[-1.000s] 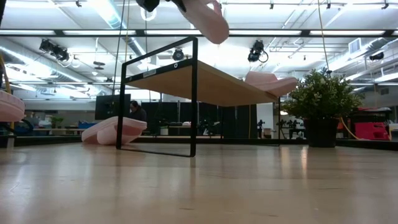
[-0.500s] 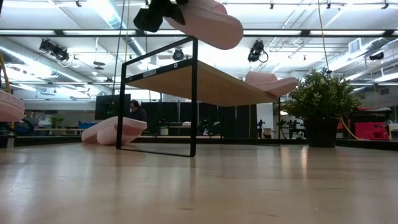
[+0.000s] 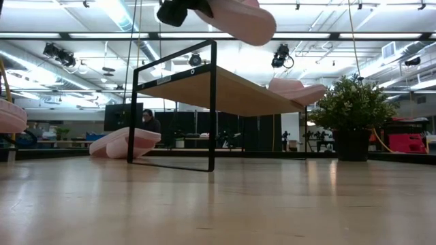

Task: Pick and place slides into the shelf
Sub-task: Put the top right pink slide on the shelf

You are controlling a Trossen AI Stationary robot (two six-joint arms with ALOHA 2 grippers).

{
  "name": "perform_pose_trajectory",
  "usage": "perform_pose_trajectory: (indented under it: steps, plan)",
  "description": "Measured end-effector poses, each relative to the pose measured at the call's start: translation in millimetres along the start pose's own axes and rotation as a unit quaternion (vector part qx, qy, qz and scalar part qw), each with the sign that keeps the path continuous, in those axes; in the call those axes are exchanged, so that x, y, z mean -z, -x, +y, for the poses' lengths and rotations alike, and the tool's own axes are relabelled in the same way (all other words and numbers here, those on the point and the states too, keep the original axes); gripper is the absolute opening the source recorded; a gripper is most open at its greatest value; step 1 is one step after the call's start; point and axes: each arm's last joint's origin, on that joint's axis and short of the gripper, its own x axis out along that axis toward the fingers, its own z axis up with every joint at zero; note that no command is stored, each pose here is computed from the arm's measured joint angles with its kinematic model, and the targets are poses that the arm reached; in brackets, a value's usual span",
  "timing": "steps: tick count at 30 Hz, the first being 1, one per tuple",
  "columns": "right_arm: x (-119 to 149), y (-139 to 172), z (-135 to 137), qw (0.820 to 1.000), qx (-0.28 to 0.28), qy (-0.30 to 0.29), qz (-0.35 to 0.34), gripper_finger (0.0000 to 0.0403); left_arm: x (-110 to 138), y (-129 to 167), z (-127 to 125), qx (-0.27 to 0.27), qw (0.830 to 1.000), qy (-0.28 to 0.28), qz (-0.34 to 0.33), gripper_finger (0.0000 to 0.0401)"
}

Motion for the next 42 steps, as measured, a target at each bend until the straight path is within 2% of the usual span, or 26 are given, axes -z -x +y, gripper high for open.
perform_pose_trajectory:
  steps: [12,21,32,36,42]
  plan:
    - [-2.6,0.2,3.2,0.999,-0.045,-0.018,-0.004,0.027,0.8,0.0,-2.4,0.003,1.0,-0.001,0.008,0.0099]
    - [-2.6,-0.8,9.1,0.993,-0.12,-0.001,0.014,0.027,0.8,-0.6,-4.2,0.006,1.0,0.011,0.007,0.0096]
    - [-4.7,-3.4,12.9,0.991,-0.136,-0.001,0.014,0.027,0.8,-0.6,-4.3,0.006,1.0,0.024,0.007,0.0103]
    - [-3.0,-11.5,21.2,0.987,-0.158,0.006,0.023,0.027,0.8,-0.6,-4.3,0.006,1.0,0.025,0.007,0.0094]
    - [9.1,-33.1,37.4,0.986,-0.151,0.032,0.061,0.027,0.8,-0.6,-4.2,0.006,1.0,0.024,0.007,0.0104]
